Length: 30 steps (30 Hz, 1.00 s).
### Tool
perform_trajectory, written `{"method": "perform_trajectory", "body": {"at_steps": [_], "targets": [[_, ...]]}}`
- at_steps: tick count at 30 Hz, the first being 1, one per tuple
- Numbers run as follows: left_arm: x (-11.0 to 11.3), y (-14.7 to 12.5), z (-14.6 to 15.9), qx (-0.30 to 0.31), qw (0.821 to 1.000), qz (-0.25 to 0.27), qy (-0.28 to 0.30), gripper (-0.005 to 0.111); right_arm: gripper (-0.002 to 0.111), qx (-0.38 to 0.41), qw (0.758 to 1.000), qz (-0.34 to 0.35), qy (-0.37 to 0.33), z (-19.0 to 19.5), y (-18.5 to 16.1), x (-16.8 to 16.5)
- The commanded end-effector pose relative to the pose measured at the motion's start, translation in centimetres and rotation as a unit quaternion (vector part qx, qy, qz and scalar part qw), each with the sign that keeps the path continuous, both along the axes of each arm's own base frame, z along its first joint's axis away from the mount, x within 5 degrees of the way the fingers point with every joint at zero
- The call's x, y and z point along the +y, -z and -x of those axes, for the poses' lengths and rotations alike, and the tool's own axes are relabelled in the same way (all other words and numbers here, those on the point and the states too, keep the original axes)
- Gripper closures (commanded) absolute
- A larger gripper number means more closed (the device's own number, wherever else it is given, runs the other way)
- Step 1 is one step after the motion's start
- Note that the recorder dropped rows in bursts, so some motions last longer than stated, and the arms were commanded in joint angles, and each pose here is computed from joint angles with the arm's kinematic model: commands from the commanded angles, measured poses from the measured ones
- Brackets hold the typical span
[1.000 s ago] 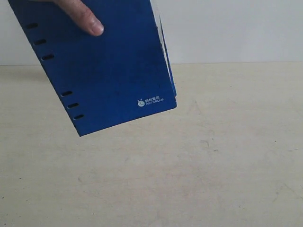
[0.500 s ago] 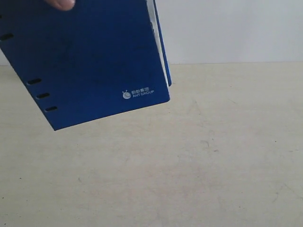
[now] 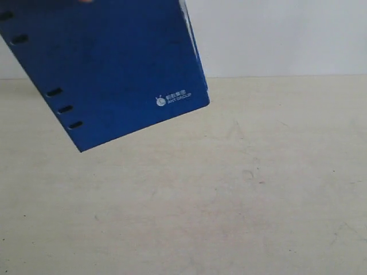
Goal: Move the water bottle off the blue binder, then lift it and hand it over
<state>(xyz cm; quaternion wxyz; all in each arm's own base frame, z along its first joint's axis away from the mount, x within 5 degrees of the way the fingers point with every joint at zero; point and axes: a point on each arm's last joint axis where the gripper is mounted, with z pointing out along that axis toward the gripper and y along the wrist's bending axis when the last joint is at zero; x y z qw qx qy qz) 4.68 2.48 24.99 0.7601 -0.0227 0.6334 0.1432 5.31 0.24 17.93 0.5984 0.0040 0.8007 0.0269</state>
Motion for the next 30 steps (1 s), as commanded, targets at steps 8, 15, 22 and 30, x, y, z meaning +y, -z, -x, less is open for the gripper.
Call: {"method": "perform_trajectory", "body": {"at_steps": [8,15,22,30], "targets": [[-0.01,0.2,-0.06,0.002,1.0,0.009,0.004,0.102,0.108,-0.003,0.998,0.027,0.05,0.03,-0.09,-0.62],[-0.01,0.2,-0.06,0.002,1.0,0.009,0.004,0.102,0.108,-0.004,0.998,0.028,0.05,0.03,-0.11,-0.62],[-0.01,0.2,-0.06,0.002,1.0,0.009,0.004,0.102,0.108,-0.005,0.998,0.028,0.05,0.02,-0.13,-0.62],[-0.01,0.2,-0.06,0.002,1.0,0.009,0.004,0.102,0.108,-0.005,0.998,0.027,0.05,0.02,-0.13,-0.62]]}}
